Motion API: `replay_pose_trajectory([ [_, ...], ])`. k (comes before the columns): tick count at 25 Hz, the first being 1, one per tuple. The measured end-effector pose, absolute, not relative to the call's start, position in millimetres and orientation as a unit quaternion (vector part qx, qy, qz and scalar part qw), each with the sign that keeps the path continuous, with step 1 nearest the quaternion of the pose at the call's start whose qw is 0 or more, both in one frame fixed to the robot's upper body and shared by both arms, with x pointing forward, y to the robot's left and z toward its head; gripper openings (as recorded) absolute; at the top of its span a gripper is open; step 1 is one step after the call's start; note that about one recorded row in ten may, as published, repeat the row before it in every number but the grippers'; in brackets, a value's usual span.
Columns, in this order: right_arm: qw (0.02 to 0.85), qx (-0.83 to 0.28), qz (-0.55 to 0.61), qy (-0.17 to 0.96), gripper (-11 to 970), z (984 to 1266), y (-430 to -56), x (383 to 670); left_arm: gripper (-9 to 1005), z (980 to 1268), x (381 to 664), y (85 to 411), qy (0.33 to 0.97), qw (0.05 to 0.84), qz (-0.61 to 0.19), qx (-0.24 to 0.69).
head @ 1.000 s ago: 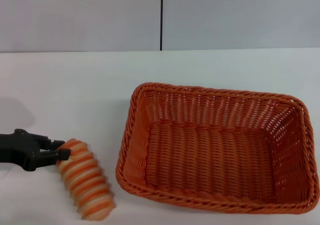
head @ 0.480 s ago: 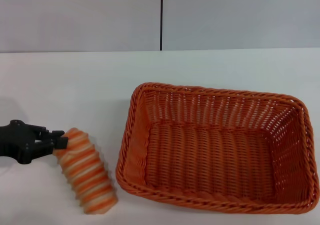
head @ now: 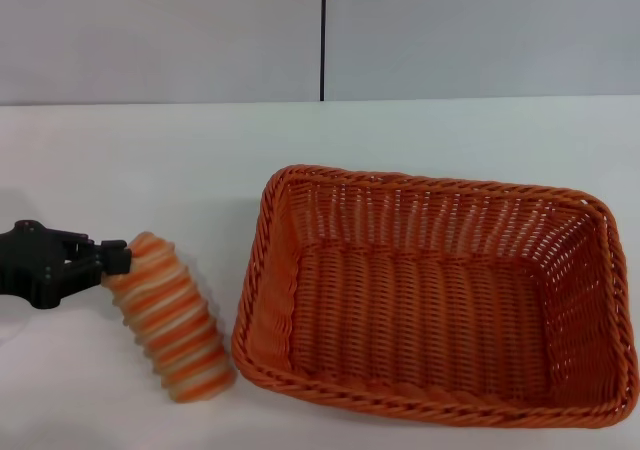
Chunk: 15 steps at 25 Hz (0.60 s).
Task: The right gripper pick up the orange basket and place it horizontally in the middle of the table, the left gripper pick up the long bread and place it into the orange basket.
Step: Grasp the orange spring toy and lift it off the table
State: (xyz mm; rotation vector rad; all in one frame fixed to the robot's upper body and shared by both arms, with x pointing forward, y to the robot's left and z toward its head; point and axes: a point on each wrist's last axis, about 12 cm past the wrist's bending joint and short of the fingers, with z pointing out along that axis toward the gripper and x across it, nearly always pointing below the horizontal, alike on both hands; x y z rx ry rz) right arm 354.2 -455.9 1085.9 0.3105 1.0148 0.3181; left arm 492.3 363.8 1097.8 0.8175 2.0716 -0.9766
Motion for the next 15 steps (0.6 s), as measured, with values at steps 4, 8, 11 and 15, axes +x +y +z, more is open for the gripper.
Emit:
replay_pose_trajectory([
  [4,0.85,0.149,0.149,0.483,424,1085.5,-456.3,353.4,103,1100.0,491.3,364.8,0.791,0.362,-0.38,0.314],
  [8,0.85,0.15,0.148,0.484,424,1085.3,-456.6,352.3,79,1102.6,489.4,366.0,0.783,0.374,-0.386,0.315],
  [11,0.85,0.15,0.148,0.484,424,1085.3,-456.7,351.8,67,1105.0,487.1,367.6,0.775,0.386,-0.391,0.314],
  [15,0.85,0.149,0.148,0.483,424,1085.4,-456.6,351.7,63,1110.0,484.6,371.5,0.762,0.41,-0.396,0.308],
])
